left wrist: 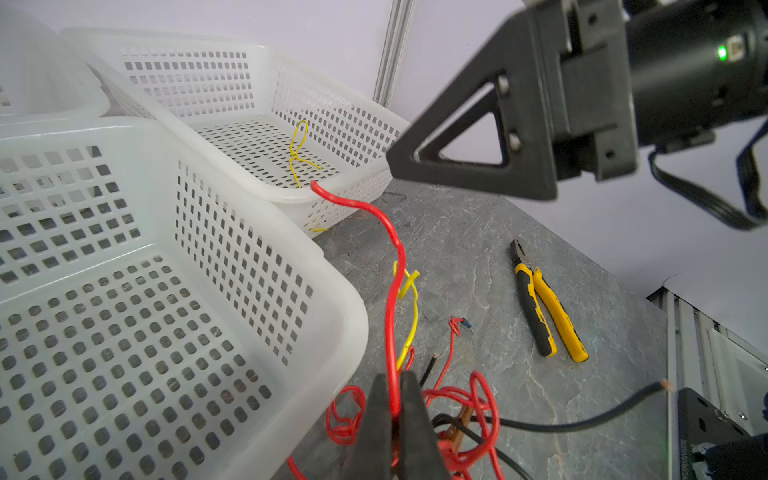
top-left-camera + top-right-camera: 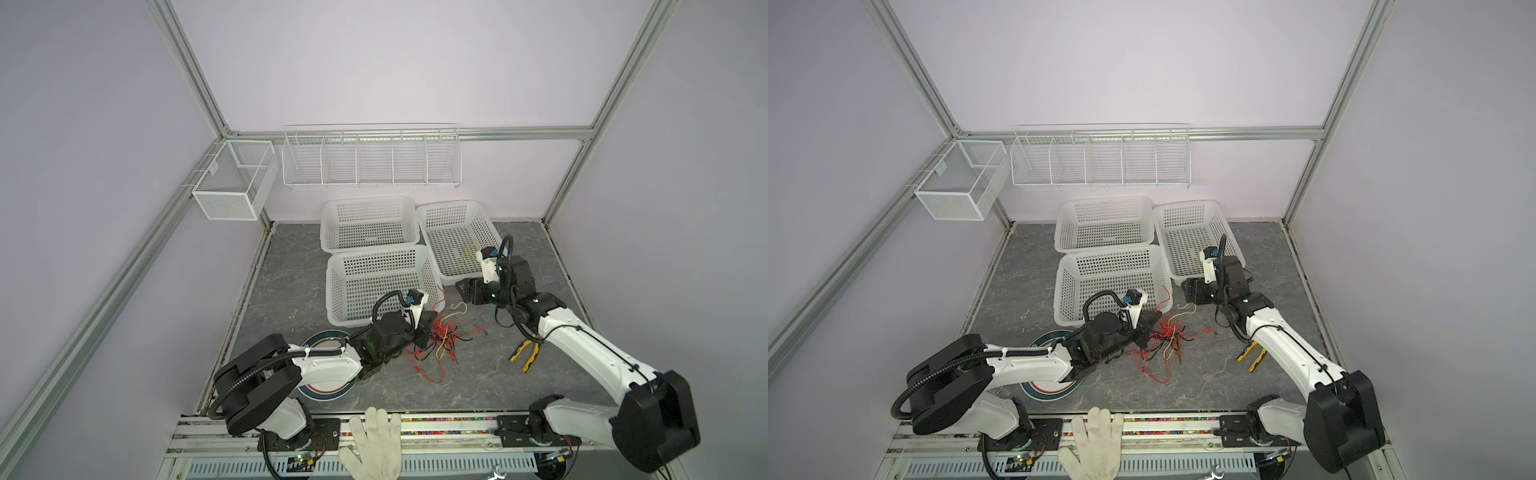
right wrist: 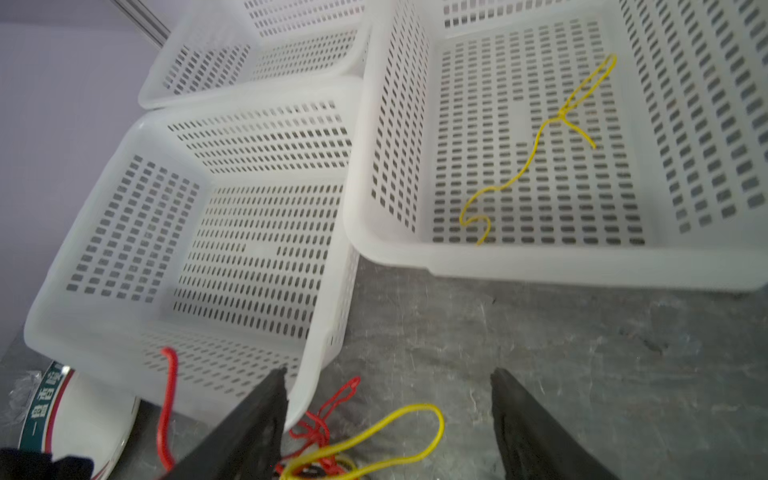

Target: Untangle the cables

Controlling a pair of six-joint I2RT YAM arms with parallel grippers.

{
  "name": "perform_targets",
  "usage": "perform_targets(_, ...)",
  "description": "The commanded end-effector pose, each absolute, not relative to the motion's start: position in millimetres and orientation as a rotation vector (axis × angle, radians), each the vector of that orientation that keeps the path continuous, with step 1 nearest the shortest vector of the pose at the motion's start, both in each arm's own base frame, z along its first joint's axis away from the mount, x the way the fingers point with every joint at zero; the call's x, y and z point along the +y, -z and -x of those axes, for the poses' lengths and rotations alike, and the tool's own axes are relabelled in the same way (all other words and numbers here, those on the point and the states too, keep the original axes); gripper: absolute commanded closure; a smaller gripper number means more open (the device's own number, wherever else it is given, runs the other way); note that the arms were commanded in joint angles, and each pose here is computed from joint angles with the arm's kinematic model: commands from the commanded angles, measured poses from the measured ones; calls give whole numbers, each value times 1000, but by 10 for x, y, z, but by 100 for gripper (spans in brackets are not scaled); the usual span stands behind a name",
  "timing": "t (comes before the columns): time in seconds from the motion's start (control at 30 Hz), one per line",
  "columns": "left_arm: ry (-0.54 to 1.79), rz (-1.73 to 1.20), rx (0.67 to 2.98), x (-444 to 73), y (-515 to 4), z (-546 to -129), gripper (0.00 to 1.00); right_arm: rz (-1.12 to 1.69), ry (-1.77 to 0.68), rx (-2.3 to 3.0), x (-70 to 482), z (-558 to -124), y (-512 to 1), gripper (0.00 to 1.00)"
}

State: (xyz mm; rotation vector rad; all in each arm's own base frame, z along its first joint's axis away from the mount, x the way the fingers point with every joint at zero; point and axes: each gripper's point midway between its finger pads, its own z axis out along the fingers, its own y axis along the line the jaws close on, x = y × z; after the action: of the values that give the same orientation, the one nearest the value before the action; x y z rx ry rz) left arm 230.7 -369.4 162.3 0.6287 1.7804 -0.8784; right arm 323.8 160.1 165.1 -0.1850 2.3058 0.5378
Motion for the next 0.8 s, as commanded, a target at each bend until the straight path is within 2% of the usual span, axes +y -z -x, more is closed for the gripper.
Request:
perform_targets(0.0,940,-617,1714,-3772,-1859,-2280,100,101,-502,2347,1447,-3019,-1489,21)
perform_targets(0.27,969,-617,1708,-3845,-1912,-2267,100,59,-531,2422,1377,-2736,-1155,17)
perform_targets(0.47,1005,-635,1692,-3904,-1978,-2216,100,-14,-672,2378,1522,-2801,-1098,17)
perform_targets(0.77,1038,-653,1665,-3968,-2080,-2185,100,-51,-750,2352,1647,-2946,-1086,19)
